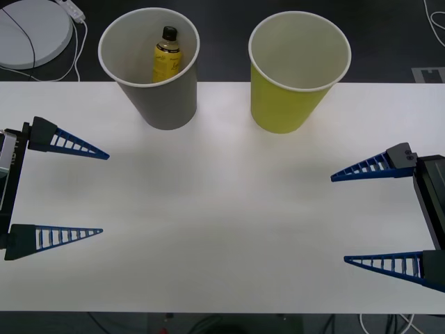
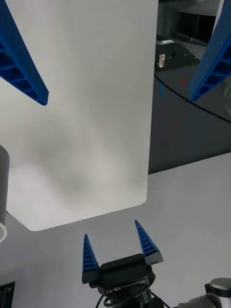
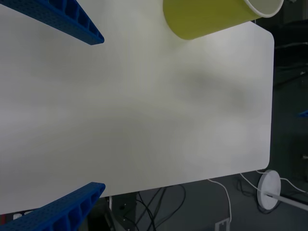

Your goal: Put the can into the green bin and the plastic bottle into the gray bin

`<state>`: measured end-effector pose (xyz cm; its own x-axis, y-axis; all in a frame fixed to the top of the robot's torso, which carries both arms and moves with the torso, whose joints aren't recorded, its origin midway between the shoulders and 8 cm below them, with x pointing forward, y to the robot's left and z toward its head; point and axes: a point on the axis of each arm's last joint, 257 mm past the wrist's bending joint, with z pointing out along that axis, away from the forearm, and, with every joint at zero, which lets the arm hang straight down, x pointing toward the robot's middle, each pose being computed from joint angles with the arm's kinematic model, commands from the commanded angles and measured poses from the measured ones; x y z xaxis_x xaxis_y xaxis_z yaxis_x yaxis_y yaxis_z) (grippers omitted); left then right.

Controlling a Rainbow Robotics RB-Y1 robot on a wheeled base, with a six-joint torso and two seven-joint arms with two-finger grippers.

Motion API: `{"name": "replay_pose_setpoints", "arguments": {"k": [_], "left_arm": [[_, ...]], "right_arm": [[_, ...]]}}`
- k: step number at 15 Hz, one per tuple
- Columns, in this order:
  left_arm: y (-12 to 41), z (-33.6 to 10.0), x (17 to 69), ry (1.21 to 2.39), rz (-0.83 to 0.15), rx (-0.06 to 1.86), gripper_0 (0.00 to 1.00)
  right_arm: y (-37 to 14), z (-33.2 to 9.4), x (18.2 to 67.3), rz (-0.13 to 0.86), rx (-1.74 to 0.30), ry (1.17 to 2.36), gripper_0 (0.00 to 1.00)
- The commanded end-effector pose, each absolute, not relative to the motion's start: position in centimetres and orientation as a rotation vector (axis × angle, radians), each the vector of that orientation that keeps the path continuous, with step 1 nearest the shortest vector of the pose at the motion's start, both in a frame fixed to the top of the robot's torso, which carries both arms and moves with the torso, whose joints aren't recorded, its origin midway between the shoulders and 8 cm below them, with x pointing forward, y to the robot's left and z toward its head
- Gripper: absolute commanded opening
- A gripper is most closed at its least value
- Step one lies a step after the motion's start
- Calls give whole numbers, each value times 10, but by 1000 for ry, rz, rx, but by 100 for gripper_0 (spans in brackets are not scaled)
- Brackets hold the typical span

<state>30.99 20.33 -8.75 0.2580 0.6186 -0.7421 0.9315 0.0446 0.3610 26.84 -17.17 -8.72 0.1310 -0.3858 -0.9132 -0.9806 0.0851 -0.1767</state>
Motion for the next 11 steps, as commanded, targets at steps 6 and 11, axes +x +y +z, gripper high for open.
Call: {"name": "replay_pose_setpoints", "arguments": {"k": [6, 11], "left_arm": [[203, -87, 310, 1451, -455, 1664, 100], [203, -87, 310, 1451, -455, 1664, 100]], "right_arm": [[-167, -81, 260, 723, -1496, 1364, 100], [-167, -80, 262, 723, -1484, 1362, 100]]}}
